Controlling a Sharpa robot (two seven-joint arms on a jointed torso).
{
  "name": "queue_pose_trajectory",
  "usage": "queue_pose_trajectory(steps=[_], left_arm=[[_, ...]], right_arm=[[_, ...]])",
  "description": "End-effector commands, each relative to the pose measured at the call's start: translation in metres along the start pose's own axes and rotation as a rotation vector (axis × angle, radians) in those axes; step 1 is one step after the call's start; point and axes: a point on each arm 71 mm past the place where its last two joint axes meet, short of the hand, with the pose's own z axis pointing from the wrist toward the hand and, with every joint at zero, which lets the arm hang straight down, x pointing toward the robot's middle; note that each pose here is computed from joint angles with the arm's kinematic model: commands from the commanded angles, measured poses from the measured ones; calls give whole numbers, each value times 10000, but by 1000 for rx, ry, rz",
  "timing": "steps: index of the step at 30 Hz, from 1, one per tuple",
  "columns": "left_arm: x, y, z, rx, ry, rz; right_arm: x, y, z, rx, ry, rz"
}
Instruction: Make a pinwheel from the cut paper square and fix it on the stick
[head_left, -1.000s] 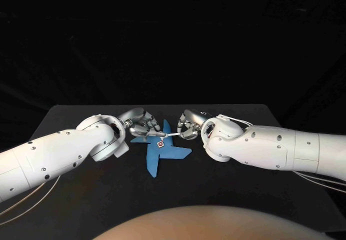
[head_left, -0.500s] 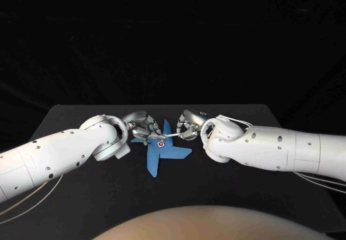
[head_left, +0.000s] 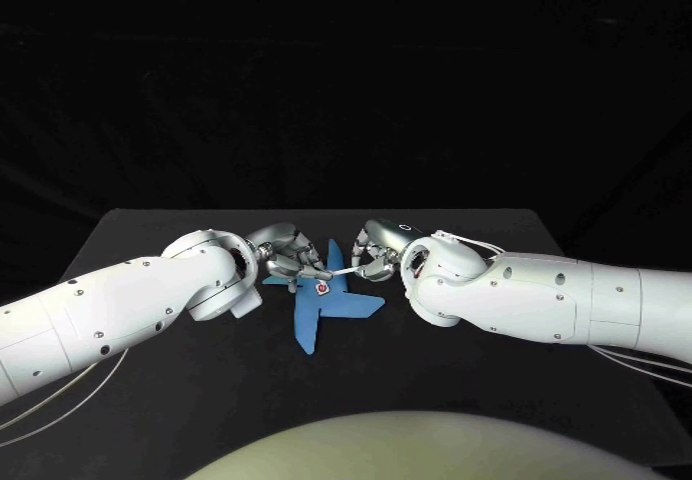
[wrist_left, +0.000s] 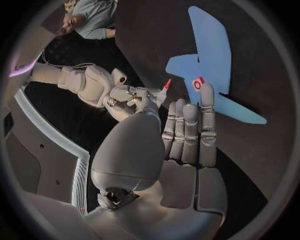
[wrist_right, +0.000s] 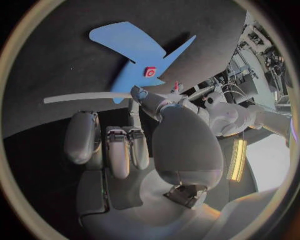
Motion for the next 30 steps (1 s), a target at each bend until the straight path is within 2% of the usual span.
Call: queue_pose_trajectory(steps=[1,23,30], left_arm=[[34,-10,6,-1,45,-15],[76,4,9,-15,103,-18],[80,13,15,-17,98,-39]], right_arm=[[-4,20,-1,-8,-9,-12],[-6,21,2,-11,-13,-25],[-4,26,2,-13,-11,-26]])
